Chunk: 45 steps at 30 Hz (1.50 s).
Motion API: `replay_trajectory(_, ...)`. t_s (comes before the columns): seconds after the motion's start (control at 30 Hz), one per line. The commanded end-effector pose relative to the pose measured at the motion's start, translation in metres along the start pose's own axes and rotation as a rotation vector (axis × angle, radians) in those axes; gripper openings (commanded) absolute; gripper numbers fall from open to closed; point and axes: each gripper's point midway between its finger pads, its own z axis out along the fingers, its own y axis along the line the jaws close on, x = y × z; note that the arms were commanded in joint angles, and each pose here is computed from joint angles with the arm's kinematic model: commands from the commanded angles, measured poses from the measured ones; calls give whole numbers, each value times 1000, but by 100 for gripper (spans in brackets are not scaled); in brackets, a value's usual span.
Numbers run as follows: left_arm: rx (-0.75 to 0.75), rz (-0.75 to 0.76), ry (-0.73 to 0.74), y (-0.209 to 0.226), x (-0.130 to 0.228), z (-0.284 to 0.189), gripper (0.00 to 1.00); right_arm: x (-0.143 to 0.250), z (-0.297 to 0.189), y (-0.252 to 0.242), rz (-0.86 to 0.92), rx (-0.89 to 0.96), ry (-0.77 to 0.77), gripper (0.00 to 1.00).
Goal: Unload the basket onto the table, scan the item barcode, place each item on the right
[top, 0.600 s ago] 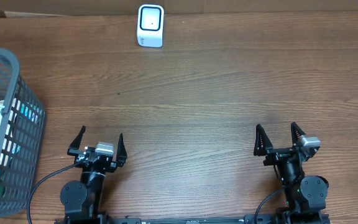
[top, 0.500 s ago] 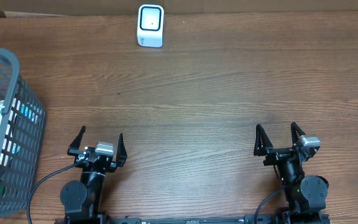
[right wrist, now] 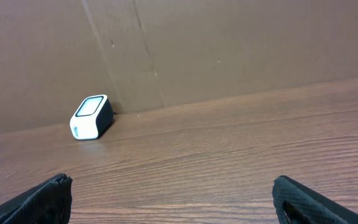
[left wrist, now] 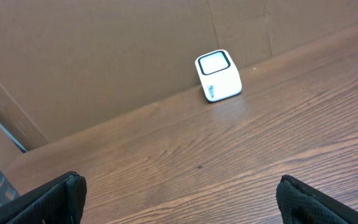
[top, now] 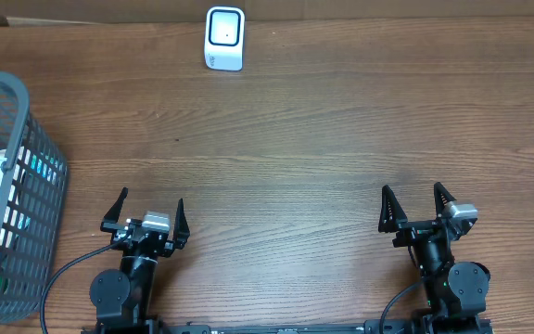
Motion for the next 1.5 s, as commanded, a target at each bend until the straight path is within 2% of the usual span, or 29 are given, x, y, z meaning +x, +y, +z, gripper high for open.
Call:
replay_trajectory(0.0, -16, 13, -1, 3, 1, -1, 100, 2, 0, -2, -8, 5, -4, 100)
replay_trajectory(0.97, -78, 47, 8, 14, 1, -1, 100, 2, 0, -2, -8, 5, -4, 100)
replay_trajectory(1.2, -29, -37, -17, 6, -5, -1, 100, 2, 0, -1, -8, 5, -4, 100)
replay_trajectory(1.47, 3, -158, -26, 12, -40, -8, 100, 2, 0, -2, -8, 5, -4, 100)
